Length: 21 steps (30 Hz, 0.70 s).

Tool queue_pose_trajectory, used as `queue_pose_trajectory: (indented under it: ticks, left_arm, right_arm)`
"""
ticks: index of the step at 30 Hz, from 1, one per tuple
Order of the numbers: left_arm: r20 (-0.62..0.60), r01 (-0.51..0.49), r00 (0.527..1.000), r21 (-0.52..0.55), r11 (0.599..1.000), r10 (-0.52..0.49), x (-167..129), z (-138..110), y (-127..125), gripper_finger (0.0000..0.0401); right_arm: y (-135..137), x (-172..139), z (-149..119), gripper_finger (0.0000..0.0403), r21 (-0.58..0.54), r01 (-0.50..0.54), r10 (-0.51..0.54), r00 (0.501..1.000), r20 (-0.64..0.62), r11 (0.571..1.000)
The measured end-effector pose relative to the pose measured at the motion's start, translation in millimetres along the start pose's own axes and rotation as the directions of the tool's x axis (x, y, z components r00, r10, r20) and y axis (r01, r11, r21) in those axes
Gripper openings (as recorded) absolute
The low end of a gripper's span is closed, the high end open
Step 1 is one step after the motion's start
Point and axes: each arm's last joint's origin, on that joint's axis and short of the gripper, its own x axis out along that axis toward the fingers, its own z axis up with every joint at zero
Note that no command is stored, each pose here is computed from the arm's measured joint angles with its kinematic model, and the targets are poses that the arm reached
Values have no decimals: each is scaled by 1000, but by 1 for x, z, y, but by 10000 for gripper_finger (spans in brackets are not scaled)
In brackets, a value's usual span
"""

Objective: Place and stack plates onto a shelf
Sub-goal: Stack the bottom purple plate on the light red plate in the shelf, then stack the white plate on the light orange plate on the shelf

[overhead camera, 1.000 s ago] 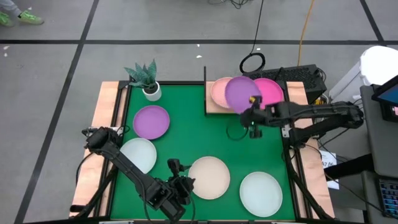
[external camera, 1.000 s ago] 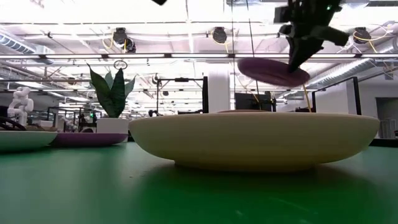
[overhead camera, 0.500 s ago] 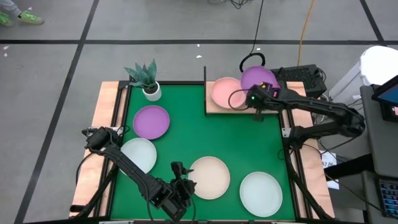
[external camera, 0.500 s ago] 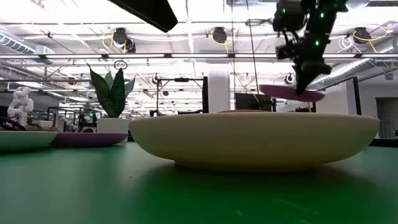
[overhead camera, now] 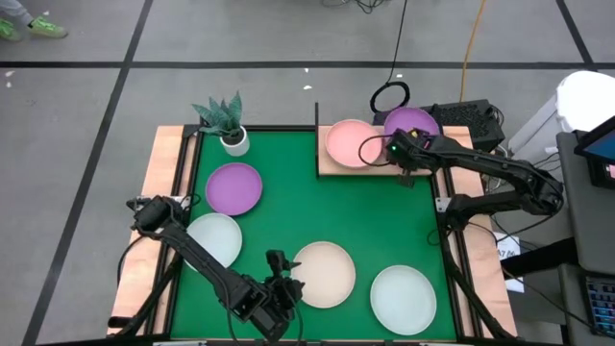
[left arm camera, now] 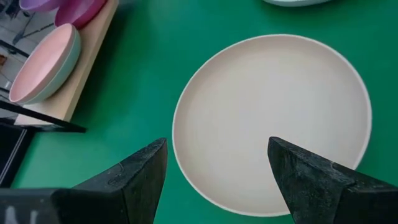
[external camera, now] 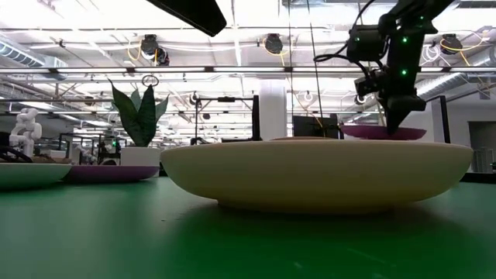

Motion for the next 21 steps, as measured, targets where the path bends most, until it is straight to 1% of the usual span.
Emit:
queue_pose_trajectory:
  ticks: [6,13,17,21]
  left_arm:
    - [0,0,1000,1,1000,0,0,0,0,282]
    - [-34,64,997,15,998,-64,0,-1,-2,282]
    - [-54,105,993,41,994,-103,0,-1,-3,282]
    - [-74,183,981,77,980,-178,0,0,-6,282]
  right_arm:
    - [2,1,-1,34,-12,-19,19,1000,-2,1000]
    - [3,0,-1,70,0,-24,24,1000,5,1000]
    - [7,-8,-2,84,14,-23,22,999,48,1000]
    - [16,-25,-4,94,42,-40,34,990,138,998]
